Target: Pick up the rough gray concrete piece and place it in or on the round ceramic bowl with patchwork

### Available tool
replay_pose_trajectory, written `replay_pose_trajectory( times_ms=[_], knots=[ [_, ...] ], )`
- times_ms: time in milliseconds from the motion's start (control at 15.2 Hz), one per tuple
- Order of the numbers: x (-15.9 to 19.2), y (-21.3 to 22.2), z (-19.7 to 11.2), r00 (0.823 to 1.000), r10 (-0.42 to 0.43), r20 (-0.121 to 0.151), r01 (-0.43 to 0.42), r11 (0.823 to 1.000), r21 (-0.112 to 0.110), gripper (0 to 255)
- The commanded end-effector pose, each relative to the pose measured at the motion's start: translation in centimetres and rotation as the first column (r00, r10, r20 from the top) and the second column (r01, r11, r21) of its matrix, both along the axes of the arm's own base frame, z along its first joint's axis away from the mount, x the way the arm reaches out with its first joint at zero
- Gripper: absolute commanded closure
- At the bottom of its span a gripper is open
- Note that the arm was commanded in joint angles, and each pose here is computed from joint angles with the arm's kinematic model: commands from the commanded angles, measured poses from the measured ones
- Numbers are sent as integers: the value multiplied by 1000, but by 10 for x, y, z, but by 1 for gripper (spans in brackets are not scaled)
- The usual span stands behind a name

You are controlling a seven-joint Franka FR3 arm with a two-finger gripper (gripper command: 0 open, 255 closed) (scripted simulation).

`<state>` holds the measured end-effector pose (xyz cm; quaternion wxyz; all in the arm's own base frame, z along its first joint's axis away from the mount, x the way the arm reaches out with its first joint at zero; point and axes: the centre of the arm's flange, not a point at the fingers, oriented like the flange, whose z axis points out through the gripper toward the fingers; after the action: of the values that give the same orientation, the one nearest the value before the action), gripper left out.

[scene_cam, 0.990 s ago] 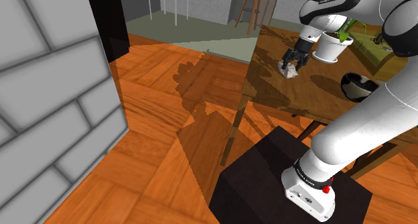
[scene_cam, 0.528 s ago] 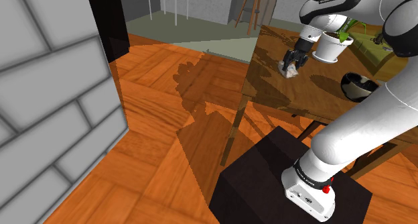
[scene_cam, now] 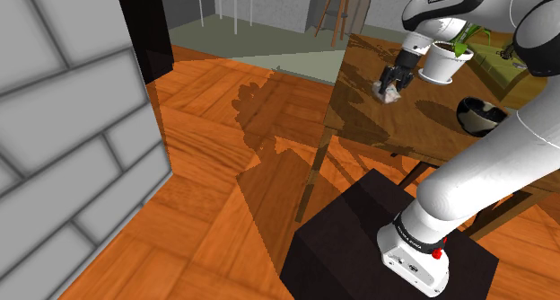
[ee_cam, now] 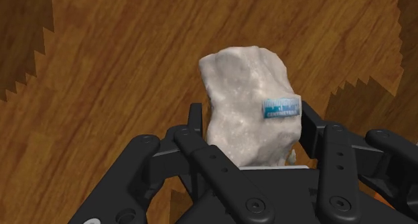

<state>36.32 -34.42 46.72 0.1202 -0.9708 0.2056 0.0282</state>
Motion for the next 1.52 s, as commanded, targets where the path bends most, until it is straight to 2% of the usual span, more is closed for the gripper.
replay_pose_trajectory(
  times_ms=[0,1452],
  knots=[
    [0,-1,9,1000,0,0,0,1000,0,255],
    [0,-1,125,1000,0,0,0,1000,0,255]
  ],
)
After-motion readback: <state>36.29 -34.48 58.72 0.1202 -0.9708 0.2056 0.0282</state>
